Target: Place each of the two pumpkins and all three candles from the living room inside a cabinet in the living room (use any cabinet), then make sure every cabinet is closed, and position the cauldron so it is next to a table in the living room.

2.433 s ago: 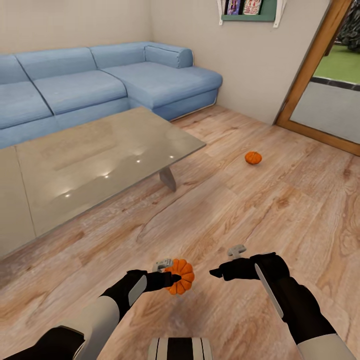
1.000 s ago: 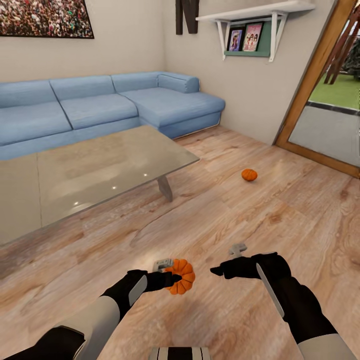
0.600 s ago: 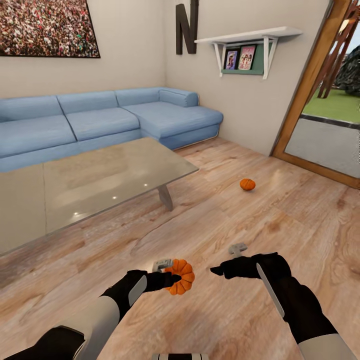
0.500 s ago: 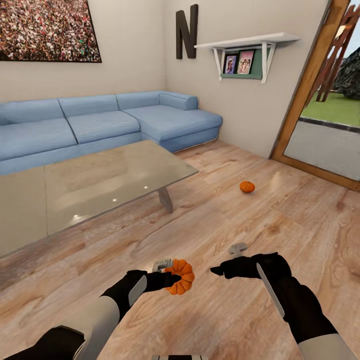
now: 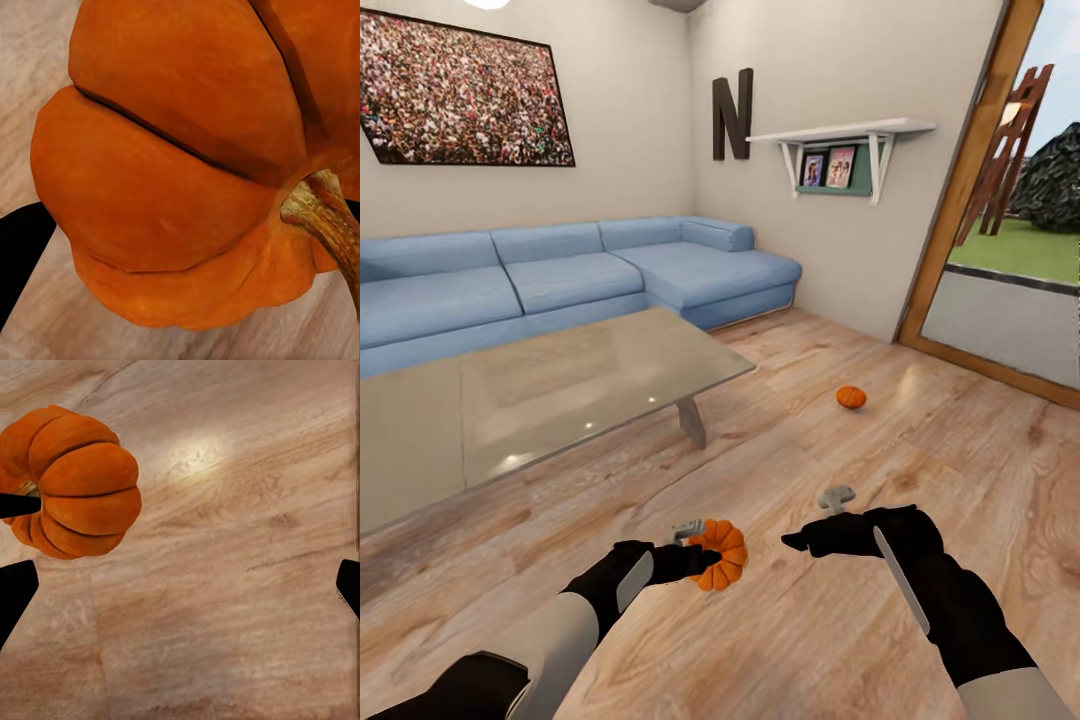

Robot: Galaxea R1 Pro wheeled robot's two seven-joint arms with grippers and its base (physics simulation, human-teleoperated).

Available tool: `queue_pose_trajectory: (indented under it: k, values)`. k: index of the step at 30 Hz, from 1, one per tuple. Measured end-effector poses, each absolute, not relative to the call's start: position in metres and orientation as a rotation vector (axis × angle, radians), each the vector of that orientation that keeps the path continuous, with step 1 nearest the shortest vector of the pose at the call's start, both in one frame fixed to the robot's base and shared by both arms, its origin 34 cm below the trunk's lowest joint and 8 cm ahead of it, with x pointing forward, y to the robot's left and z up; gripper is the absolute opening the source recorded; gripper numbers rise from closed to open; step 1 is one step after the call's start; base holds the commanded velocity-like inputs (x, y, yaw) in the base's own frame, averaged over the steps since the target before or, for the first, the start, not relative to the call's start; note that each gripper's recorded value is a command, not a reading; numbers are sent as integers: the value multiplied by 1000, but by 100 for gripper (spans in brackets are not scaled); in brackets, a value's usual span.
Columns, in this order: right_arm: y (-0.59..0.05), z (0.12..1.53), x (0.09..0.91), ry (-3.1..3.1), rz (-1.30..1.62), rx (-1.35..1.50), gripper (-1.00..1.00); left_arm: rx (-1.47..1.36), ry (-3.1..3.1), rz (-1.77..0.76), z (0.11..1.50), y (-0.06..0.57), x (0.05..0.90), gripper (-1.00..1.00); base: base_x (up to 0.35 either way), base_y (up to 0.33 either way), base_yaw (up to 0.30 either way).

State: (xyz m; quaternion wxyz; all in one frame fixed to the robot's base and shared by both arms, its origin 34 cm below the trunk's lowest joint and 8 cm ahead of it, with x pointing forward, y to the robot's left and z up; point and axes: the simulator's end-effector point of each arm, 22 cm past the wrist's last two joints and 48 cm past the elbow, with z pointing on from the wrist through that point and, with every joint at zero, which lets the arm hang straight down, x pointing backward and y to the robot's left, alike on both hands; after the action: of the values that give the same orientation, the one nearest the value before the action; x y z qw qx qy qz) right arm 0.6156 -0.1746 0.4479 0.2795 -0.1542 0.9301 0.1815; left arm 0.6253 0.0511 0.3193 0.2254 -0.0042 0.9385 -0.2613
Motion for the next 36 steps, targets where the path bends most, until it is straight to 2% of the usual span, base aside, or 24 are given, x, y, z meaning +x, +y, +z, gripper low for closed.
queue_pose_trajectory:
  k: [8,29,36]
  values:
    - [-198,480,627,2437,470,-319,100,5,2546,-713,344,51,633,-100,0,0,0]
    - [-199,523,628,2361,447,-329,100,37,2477,-687,387,53,643,-100,0,0,3]
    - [-199,523,628,2363,446,-327,100,37,2482,-681,385,54,642,-100,85,-212,0]
